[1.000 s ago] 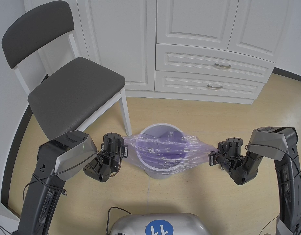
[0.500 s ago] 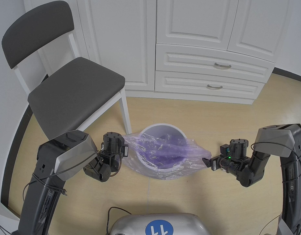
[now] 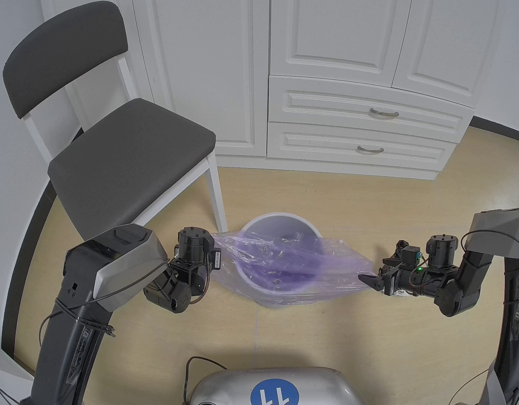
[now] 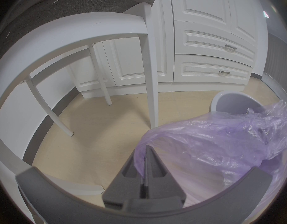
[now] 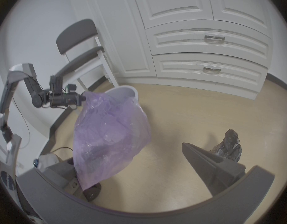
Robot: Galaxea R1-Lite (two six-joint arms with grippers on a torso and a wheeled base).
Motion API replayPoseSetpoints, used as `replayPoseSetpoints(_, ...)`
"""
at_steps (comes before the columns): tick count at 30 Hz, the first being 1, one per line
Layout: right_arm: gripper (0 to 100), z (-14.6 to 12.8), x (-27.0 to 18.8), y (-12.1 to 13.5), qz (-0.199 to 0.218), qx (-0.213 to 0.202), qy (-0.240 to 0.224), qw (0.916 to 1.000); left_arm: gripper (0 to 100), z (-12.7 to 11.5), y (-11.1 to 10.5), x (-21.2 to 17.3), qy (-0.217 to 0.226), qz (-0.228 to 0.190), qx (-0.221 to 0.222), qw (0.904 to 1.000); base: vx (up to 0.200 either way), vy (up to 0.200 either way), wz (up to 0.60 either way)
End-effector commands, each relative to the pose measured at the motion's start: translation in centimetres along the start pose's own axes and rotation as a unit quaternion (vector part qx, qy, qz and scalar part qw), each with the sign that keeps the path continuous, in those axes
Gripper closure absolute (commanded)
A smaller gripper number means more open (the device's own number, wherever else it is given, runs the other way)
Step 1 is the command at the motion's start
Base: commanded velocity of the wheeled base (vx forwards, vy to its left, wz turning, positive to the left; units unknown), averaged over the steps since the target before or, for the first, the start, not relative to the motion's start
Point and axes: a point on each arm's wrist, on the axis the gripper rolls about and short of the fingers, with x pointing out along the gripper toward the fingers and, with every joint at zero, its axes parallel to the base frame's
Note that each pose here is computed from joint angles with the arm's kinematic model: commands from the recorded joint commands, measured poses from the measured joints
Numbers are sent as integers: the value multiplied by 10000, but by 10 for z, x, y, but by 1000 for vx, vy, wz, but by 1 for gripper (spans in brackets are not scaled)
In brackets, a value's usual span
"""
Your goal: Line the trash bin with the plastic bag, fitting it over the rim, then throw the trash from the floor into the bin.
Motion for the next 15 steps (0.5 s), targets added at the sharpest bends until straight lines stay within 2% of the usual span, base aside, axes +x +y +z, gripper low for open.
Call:
replayPoseSetpoints(1,0,-8,-3,-17,59,376,-179,9991,100,-2,0,1,14,11,2,10000,0,0,0)
replayPoseSetpoints(7,0,-18,-2,-29,163,633,-575,9962,100,-4,1,4,16,25,-3,10000,0,0,0)
replayPoseSetpoints(15,0,-16,-1,-33,289,733,-710,9944,100,-3,2,6,-4,39,-17,10000,0,0,0)
